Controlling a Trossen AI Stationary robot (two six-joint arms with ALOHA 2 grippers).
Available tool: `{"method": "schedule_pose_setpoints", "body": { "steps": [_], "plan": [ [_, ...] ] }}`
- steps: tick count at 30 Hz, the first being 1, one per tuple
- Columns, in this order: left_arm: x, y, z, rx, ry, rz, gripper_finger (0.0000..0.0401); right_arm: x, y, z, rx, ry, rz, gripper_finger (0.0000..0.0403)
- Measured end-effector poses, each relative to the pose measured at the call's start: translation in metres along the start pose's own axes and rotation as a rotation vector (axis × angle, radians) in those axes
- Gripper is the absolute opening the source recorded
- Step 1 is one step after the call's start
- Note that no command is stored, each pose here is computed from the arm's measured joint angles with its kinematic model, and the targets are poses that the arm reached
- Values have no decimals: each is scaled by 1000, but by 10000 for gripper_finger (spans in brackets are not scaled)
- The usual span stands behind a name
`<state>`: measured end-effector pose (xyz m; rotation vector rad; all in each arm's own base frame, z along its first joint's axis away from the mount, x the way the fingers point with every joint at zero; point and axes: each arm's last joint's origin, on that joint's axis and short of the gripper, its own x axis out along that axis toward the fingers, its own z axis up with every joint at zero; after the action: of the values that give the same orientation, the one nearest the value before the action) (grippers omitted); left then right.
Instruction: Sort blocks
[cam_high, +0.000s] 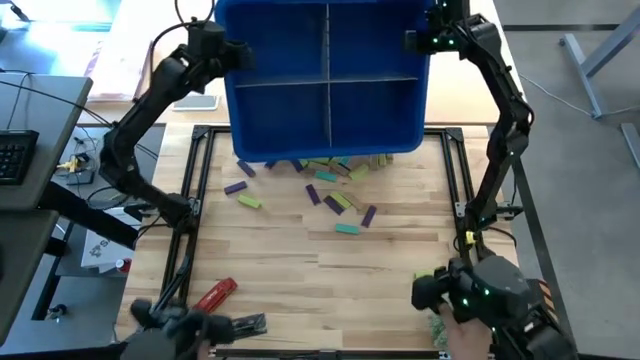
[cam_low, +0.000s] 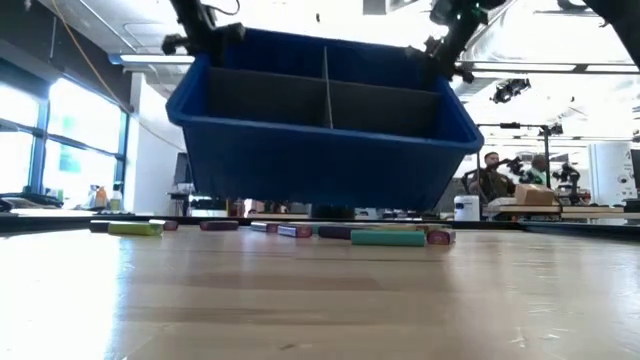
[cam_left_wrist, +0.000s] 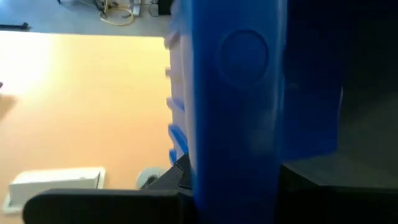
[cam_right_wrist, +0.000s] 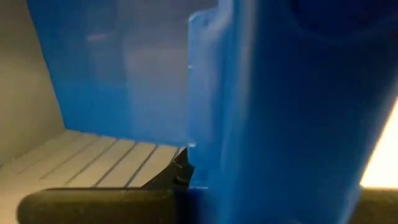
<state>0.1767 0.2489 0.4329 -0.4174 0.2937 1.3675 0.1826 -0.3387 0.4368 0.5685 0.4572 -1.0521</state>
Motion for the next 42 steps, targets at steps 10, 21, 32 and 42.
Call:
{"method": "schedule_pose_setpoints", "body": {
  "steps": [10,21,32,42],
  "plan": [
    [93,2,-7,-13,0,-38,48,46,-33,-7,3,-118,-96,43],
    [154,10,-29,-16,48,16,72,81,-52,-33,21,-84,-140,93],
    [156,10,-30,56,51,20,76,96,-62,-49,48,-71,-116,113],
    [152,15,-28,103,53,59,98,81,-55,-35,20,-61,-107,114]
  ]
}}
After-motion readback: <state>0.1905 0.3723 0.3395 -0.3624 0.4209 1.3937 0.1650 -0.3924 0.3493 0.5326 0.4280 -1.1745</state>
